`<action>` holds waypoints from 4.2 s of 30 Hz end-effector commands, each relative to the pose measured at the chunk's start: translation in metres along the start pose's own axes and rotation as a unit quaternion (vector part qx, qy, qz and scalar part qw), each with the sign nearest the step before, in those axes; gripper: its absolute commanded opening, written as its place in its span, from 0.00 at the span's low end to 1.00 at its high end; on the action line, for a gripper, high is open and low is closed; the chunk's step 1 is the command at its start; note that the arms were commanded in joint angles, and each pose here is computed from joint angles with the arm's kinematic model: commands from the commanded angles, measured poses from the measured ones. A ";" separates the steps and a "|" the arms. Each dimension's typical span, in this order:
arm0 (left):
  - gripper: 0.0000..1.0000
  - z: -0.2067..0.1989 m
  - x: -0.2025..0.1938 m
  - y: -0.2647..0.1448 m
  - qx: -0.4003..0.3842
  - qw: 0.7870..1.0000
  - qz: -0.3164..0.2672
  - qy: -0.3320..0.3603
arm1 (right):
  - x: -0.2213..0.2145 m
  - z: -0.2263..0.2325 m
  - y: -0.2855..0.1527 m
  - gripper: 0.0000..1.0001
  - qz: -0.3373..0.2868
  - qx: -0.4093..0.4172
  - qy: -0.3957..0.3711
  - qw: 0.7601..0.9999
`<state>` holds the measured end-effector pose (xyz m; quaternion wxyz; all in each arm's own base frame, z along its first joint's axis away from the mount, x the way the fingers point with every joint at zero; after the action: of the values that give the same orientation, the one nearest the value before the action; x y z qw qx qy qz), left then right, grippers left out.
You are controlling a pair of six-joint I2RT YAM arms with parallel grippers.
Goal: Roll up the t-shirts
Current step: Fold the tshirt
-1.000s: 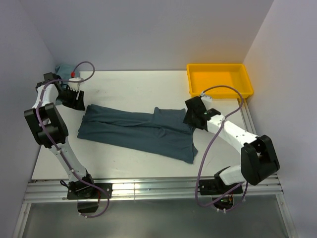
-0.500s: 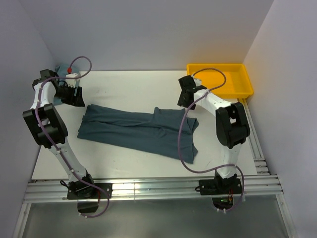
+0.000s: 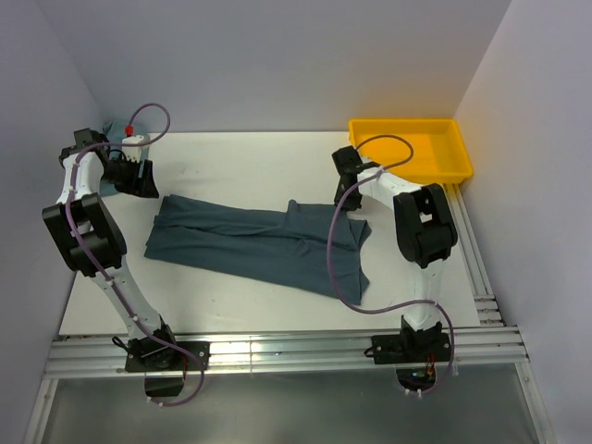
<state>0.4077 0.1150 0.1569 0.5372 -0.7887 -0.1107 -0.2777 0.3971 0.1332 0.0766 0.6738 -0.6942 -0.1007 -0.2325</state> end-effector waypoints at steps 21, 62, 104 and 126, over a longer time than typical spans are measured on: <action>0.64 -0.014 0.015 -0.022 -0.009 0.999 -0.031 0.013 | -0.007 0.014 -0.103 0.00 -0.118 0.094 0.002 0.989; 0.62 -0.016 0.000 -0.019 -0.013 1.000 -0.005 0.018 | -0.223 0.002 -0.133 0.00 -0.036 0.107 -0.025 0.993; 0.62 -0.015 0.010 -0.021 -0.008 1.000 -0.008 0.005 | -0.124 0.128 -0.119 0.40 -0.076 0.104 -0.099 0.987; 0.62 -0.011 0.002 -0.015 -0.006 1.000 0.010 0.001 | -0.162 0.169 -0.168 0.40 -0.049 0.237 -0.126 0.962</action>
<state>0.3970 0.1103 0.1573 0.5314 -0.8011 -0.0981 -0.2572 0.2103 0.3336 0.1274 0.7724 -0.5683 -0.2543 -0.1255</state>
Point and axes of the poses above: each gripper's point midway between its finger pads, its own y axis out along the fingers, its own z axis along the line the jaws close on, x = y × z, the point moved 6 cm from there along -y, back along the fingers, and after that the axes turned 8 degrees about -y, right-handed, at the moved point
